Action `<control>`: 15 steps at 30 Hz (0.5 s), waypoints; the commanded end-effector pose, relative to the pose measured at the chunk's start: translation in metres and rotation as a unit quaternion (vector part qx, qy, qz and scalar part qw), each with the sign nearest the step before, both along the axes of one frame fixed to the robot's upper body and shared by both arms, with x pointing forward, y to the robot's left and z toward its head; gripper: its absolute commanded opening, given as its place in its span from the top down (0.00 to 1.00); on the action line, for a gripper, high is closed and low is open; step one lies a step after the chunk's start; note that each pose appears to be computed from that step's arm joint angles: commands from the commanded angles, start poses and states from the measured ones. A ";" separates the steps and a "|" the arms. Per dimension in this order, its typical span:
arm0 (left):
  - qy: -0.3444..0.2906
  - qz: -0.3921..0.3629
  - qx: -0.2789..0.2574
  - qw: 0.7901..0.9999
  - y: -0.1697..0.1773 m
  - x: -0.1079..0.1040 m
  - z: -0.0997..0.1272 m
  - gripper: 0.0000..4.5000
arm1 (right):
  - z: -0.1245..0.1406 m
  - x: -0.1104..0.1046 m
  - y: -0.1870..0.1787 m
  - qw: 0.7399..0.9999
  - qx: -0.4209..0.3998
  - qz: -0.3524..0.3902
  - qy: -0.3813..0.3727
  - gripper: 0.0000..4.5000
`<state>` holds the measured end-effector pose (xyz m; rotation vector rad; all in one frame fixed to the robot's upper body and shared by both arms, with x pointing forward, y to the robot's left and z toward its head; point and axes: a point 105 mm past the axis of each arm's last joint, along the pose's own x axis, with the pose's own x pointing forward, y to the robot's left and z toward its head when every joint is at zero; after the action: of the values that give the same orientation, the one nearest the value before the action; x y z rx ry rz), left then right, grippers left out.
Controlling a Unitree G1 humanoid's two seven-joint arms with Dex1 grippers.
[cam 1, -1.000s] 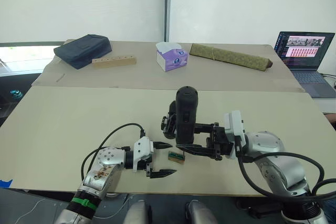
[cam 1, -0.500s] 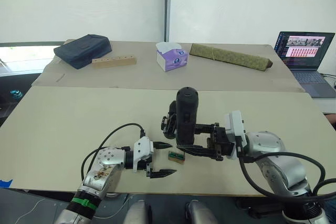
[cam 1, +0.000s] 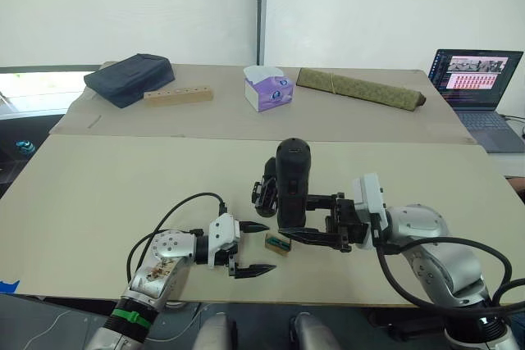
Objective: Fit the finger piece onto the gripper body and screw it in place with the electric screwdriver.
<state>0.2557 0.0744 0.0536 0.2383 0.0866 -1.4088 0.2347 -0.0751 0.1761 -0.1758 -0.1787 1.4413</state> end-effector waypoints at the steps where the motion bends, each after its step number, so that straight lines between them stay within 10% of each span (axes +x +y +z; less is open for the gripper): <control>1: 0.046 -0.002 0.021 0.999 -0.001 -0.012 -0.022 0.00 | 0.020 -0.003 -0.001 0.999 0.027 0.011 -0.032 0.58; 15: 0.049 0.001 0.024 0.999 0.001 -0.010 -0.026 0.00 | 0.019 -0.004 0.001 0.999 0.026 0.016 -0.031 0.58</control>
<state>0.2548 0.0755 0.0523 0.2369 0.0908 -1.3999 0.2345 -0.0745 0.1775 -0.1581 -0.1856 1.4477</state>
